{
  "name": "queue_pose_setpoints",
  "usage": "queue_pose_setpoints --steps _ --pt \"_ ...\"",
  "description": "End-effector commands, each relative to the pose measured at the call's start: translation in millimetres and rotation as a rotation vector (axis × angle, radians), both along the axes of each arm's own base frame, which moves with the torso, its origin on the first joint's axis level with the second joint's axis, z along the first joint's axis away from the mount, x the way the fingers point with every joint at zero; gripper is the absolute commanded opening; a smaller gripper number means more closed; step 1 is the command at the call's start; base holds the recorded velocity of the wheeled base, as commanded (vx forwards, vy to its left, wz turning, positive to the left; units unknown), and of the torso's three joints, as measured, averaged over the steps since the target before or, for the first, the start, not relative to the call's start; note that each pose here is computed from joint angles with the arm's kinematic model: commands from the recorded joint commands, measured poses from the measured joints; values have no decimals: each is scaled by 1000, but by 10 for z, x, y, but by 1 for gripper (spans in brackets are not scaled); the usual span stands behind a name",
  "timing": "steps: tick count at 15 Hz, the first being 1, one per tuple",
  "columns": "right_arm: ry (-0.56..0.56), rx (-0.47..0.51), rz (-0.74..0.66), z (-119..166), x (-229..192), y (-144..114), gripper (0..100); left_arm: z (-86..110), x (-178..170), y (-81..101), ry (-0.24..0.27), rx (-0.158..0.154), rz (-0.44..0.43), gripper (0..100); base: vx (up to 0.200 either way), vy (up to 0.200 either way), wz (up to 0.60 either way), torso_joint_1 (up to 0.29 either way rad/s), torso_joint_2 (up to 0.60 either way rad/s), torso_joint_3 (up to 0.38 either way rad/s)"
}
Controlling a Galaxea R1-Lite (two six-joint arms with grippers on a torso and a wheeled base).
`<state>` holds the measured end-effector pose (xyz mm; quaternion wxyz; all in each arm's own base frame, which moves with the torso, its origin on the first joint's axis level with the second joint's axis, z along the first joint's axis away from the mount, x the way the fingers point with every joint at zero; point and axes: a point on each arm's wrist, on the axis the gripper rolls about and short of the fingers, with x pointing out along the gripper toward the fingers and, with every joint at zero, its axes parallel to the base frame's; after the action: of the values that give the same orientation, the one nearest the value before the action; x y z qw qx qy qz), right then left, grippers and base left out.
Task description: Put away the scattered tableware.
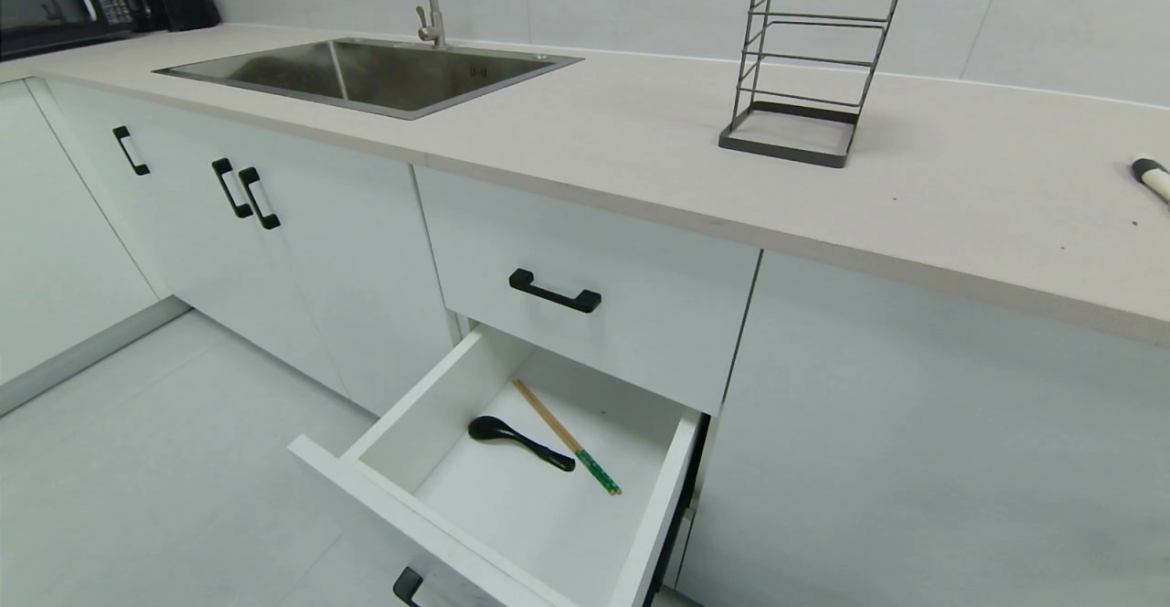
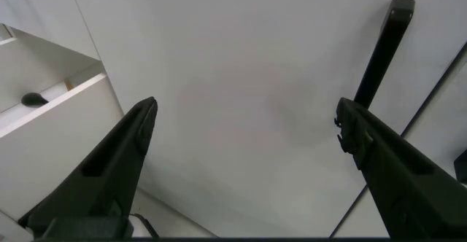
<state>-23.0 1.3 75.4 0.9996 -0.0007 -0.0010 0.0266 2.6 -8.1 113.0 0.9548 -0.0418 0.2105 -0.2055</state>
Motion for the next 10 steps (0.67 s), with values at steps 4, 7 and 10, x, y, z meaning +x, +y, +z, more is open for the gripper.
queue_pose_setpoints --steps 4,7,10 --pt "2 0 0 1 2 0 100 -43 414 -28 277 25 2 100 0 0 0 0 0 0" --pt "2 0 0 1 2 0 100 -95 607 -43 381 45 -6 100 0 0 0 0 0 0" --pt "2 0 0 1 2 0 100 -164 790 -53 457 82 -9 100 0 0 0 0 0 0"
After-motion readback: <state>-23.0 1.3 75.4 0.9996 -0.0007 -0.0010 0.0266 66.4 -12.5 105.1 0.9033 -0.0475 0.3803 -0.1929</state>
